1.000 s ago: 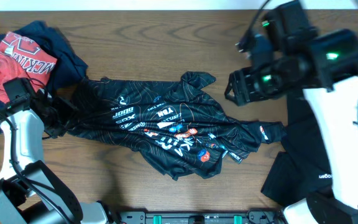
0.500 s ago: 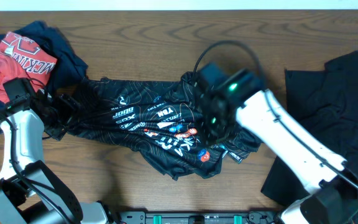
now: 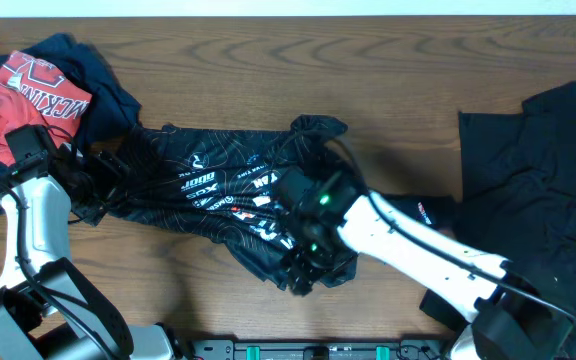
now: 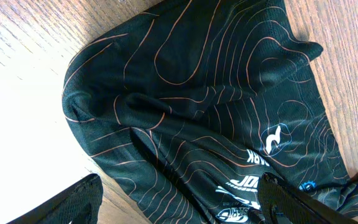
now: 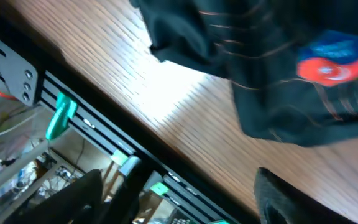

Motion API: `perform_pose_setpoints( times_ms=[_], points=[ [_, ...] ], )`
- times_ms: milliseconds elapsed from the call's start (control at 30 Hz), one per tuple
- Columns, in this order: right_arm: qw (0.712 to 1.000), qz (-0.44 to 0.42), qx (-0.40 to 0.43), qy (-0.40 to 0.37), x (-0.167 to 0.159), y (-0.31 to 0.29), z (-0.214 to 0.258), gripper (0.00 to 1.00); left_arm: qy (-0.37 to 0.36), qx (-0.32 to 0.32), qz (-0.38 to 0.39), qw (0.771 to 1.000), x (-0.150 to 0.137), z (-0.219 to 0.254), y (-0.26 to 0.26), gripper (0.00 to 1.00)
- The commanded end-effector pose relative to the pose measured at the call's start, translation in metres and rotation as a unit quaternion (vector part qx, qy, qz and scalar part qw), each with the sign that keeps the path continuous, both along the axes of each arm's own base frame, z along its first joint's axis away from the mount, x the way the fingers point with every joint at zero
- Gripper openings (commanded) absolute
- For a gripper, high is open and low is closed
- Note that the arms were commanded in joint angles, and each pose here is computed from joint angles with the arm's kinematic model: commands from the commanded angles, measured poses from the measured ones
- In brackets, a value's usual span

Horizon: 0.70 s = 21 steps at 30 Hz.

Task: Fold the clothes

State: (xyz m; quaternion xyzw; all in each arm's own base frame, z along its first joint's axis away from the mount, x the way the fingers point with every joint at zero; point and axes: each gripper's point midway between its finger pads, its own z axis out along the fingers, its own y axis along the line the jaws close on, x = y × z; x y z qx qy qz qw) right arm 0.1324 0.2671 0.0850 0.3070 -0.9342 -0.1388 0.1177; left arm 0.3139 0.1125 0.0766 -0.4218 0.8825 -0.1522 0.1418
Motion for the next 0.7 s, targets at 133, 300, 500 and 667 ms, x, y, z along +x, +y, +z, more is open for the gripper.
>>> perform_pose_setpoints(
  times_ms=[133, 300, 500, 667],
  points=[
    [0.992, -0.099, -0.048, 0.057, 0.014, -0.01, -0.043, 0.66, -0.003, 0.004, -0.005, 1.0, 0.0, 0.003, -0.001, 0.82],
    [0.982, -0.154, -0.072, 0.083, 0.037, -0.031, -0.065, 0.41, -0.003, 0.004, -0.005, 1.0, 0.0, 0.003, -0.001, 0.82],
    [0.972, -0.216, -0.063, 0.07, 0.076, -0.052, -0.075, 0.01, -0.001, 0.003, -0.005, 1.0, -0.001, 0.003, -0.001, 0.82],
    [0.964, -0.256, -0.07, 0.035, 0.107, -0.076, -0.082, 0.01, 0.0, 0.001, -0.005, 1.0, -0.001, 0.003, -0.002, 0.82]
  ],
)
